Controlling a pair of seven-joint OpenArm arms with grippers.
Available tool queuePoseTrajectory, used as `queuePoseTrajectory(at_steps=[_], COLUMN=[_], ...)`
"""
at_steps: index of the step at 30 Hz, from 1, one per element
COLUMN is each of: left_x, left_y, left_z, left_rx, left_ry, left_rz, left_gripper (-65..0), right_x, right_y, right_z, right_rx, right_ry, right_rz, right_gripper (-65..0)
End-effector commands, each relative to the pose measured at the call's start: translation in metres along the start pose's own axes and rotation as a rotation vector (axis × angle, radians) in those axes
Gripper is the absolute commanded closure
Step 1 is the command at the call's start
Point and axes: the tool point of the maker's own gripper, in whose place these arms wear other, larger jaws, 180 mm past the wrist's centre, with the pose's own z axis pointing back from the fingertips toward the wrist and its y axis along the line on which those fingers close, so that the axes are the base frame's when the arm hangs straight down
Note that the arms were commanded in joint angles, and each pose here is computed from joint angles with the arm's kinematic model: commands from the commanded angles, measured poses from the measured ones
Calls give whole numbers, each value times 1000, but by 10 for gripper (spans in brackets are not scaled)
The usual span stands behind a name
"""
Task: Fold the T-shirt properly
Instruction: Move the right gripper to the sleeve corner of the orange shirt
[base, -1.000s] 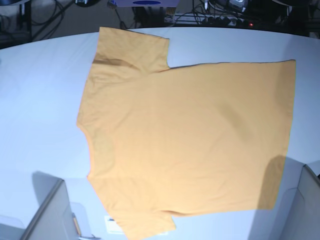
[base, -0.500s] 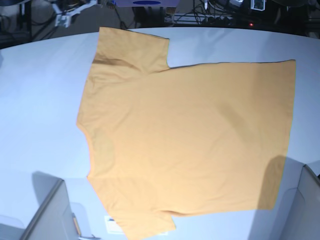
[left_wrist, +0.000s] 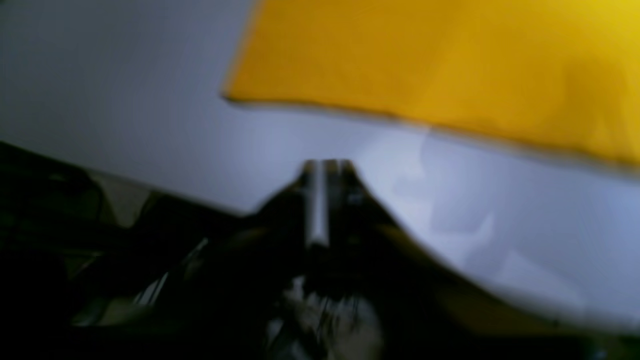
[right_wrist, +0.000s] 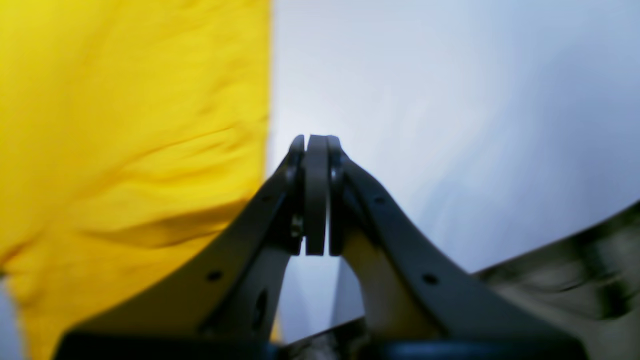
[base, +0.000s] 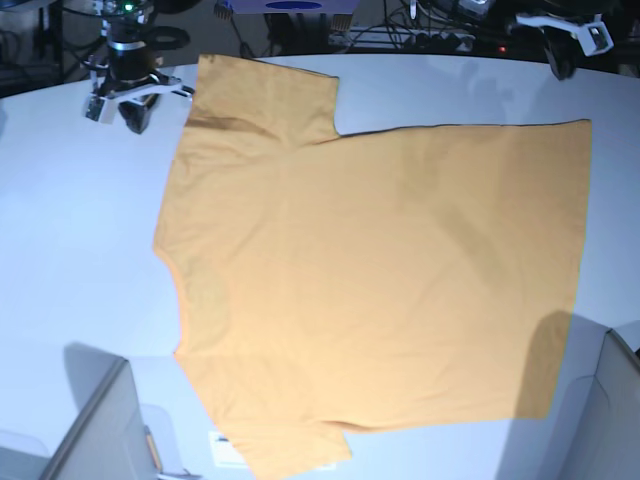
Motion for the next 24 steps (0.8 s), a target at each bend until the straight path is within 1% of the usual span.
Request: queuePoseTrajectory(at_steps=[1, 2, 4, 5, 6, 8, 10, 12, 14, 16, 18, 24], left_x=[14, 18, 26, 29, 32, 36, 38, 50, 63, 73, 73, 67], left_y=[6, 12, 26, 33, 41, 52, 58, 54, 43, 40, 44, 66], left_z=[0, -4, -13, -17, -20, -26, -30, -34, -35, -35, -35, -33], left_rx=[8, 25, 66, 87, 110, 136, 145, 91, -1, -51, -54, -9], left_ry=[-35, -35, -26, -17, -1, 30, 57, 37, 2, -26, -8, 0], left_rz=[-9, -2, 23, 46, 68, 119, 162, 157, 111, 77, 64, 86], left_gripper=[-130, -169, -237, -272, -316, -382, -423, -454, -457, -457, -457, -456], right_x=[11, 12, 11, 11, 11, 14, 16, 17, 19, 18, 15, -14], right_y=[3, 7, 14, 16, 19, 25, 27, 32, 35, 31, 26, 5], right_z=[0, -3, -7, -8, -8, -11, -12, -13, -16, -20, -26, -36], right_rx=[16, 35, 68, 81, 97, 135, 179, 235, 290, 322, 324, 268], right_ry=[-32, -20, 6, 13, 23, 34, 65, 99, 131, 163, 182, 263], right_rz=[-23, -65, -116, -129, -145, -185, -225, -276, -330, -384, -406, -420], right_gripper=[0, -71, -209, -246, -269, -296, -330, -363, -387, -390, -386, -387])
